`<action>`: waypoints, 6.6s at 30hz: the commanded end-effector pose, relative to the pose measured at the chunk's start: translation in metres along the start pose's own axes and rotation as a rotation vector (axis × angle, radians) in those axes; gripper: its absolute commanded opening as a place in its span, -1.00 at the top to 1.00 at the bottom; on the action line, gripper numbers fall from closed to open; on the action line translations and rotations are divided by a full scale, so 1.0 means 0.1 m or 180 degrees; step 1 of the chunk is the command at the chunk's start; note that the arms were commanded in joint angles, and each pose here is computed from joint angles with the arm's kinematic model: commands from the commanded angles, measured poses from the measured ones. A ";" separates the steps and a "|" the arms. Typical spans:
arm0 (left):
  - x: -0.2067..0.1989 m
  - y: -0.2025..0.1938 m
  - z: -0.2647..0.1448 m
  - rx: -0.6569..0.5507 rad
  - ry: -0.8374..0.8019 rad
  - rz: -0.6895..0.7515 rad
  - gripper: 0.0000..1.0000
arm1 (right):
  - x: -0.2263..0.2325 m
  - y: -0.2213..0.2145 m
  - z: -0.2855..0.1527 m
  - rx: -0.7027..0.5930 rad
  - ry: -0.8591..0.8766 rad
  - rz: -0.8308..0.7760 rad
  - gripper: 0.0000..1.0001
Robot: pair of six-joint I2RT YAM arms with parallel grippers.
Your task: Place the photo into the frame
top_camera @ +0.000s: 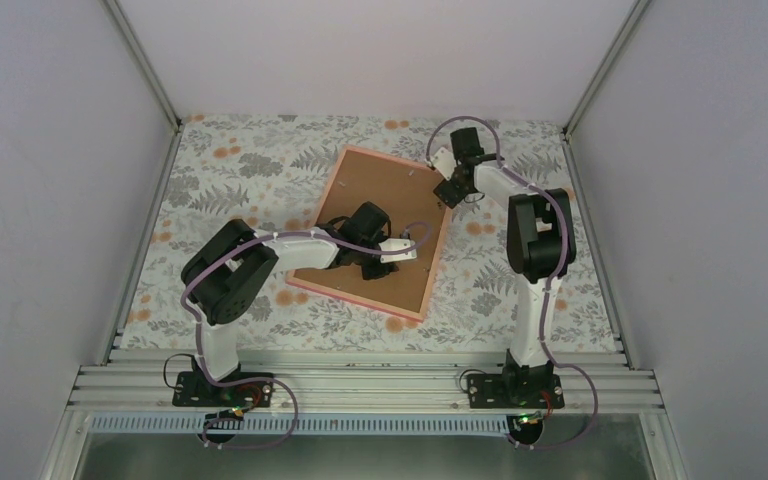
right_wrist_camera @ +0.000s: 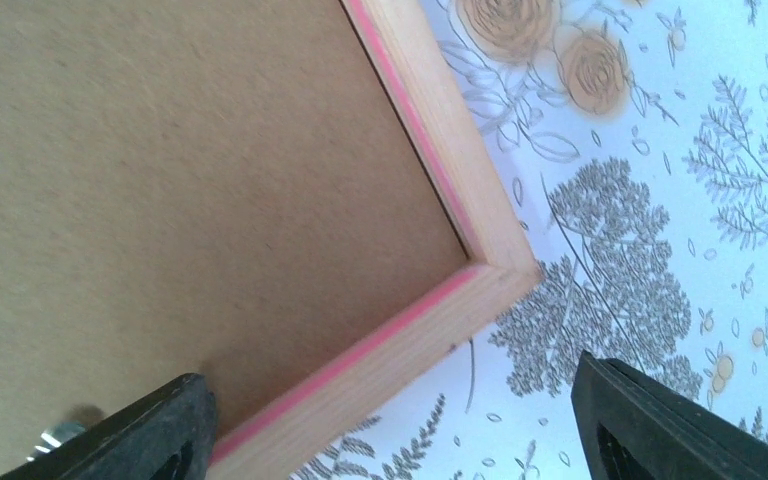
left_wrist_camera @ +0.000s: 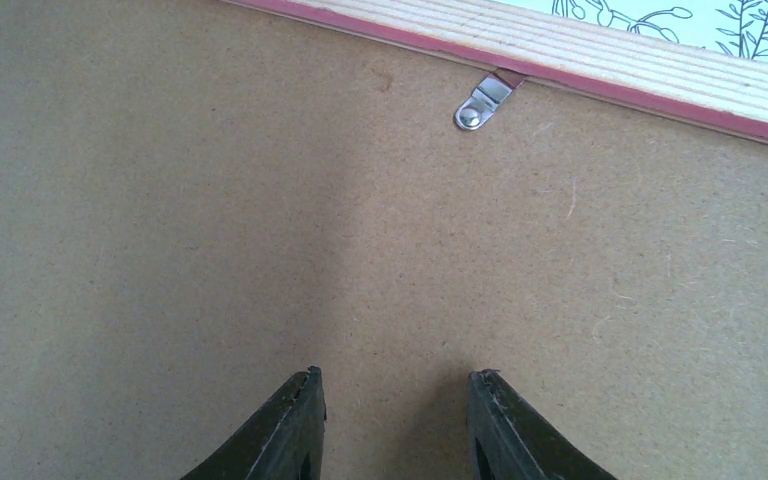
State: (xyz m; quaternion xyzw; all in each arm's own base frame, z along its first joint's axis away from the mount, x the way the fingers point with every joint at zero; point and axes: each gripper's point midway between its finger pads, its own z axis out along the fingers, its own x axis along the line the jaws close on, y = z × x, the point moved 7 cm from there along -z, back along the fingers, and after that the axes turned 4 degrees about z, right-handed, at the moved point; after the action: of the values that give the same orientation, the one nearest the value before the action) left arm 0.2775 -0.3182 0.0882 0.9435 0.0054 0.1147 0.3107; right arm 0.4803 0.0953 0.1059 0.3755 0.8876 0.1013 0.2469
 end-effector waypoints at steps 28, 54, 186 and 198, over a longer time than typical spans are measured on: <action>-0.10 -0.15 0.06 0.0231 -0.0124 -0.0165 0.25 | 0.08 -0.41 -0.21 0.0511 0.1324 0.2820 -0.77; -0.10 -0.16 0.06 0.0252 -0.0090 -0.0153 0.26 | 0.28 -0.48 0.16 0.0766 0.0683 0.2612 -0.22; 2.49 -0.10 0.17 -0.0342 0.0203 -0.0798 -0.20 | 0.50 -0.18 0.22 0.0421 0.1231 0.1853 0.92; 2.41 -0.35 0.56 -0.0185 0.0098 -0.0945 -0.25 | 0.51 -0.18 0.22 0.0419 0.1256 0.1823 0.92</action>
State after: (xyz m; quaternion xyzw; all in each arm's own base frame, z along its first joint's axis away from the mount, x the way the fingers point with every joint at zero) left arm 0.5286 -0.3041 0.0967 0.9171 0.1378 0.0969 0.3613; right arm 0.4650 0.1210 0.0908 0.6085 0.7620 0.2192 0.0328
